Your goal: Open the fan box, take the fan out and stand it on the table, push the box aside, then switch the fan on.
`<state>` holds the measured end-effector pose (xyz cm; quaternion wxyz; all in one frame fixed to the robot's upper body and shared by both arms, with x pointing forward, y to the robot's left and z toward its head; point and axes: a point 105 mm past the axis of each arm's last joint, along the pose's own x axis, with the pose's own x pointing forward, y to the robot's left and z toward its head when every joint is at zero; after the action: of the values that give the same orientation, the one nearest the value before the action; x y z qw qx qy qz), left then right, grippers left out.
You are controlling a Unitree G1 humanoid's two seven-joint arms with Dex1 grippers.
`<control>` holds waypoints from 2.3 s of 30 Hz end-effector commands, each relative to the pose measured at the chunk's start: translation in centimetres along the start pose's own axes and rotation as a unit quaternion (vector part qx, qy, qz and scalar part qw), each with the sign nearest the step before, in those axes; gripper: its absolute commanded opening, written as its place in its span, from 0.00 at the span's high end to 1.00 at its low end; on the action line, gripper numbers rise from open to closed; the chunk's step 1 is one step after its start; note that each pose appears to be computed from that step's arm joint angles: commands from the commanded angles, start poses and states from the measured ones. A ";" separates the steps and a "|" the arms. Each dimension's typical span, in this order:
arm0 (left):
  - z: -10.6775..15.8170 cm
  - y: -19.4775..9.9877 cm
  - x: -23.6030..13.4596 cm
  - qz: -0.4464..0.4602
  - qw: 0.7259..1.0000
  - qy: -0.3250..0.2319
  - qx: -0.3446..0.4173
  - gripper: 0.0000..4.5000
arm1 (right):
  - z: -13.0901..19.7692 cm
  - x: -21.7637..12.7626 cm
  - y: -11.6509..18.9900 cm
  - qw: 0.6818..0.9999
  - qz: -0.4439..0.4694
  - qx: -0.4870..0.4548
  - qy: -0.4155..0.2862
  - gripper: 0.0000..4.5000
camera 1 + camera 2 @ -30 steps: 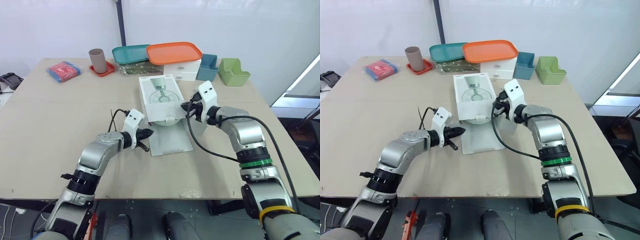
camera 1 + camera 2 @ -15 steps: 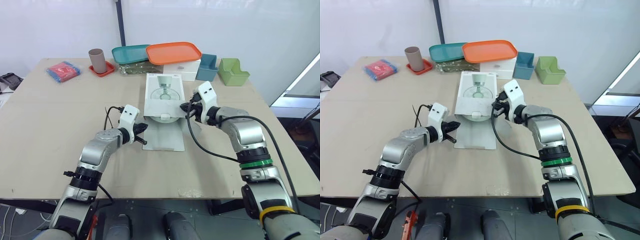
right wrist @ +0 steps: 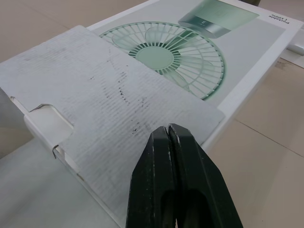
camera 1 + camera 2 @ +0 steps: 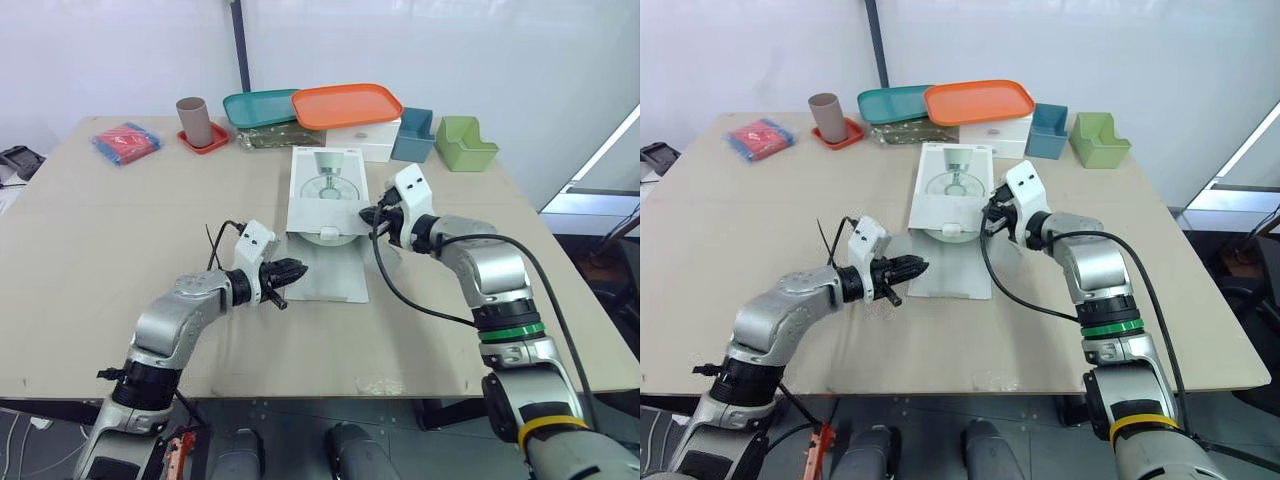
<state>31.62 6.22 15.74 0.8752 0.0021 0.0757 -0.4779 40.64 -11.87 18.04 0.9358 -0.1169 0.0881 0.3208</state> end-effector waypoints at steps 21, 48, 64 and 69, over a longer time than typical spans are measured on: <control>-2.7 -0.9 1.8 0.021 0.905 -0.089 -0.416 0.02 | 2.0 0.1 -0.5 0.999 0.015 -0.038 0.003 1.00; -2.7 1.0 4.5 0.050 0.870 -0.136 -0.471 0.26 | 2.1 -0.2 0.2 0.999 0.024 -0.038 0.008 1.00; -2.5 1.7 6.9 0.062 0.860 -0.141 -0.487 0.26 | 2.1 -0.2 0.6 0.999 0.029 -0.036 0.008 1.00; -2.2 1.8 7.2 0.061 0.861 -0.146 -0.484 0.26 | 2.1 -0.3 0.6 0.999 0.029 -0.035 0.008 1.00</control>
<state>36.66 2.09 11.90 0.7964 -0.4910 0.1710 -0.3090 40.52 -11.23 18.67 0.9208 -0.1432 0.1123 0.3449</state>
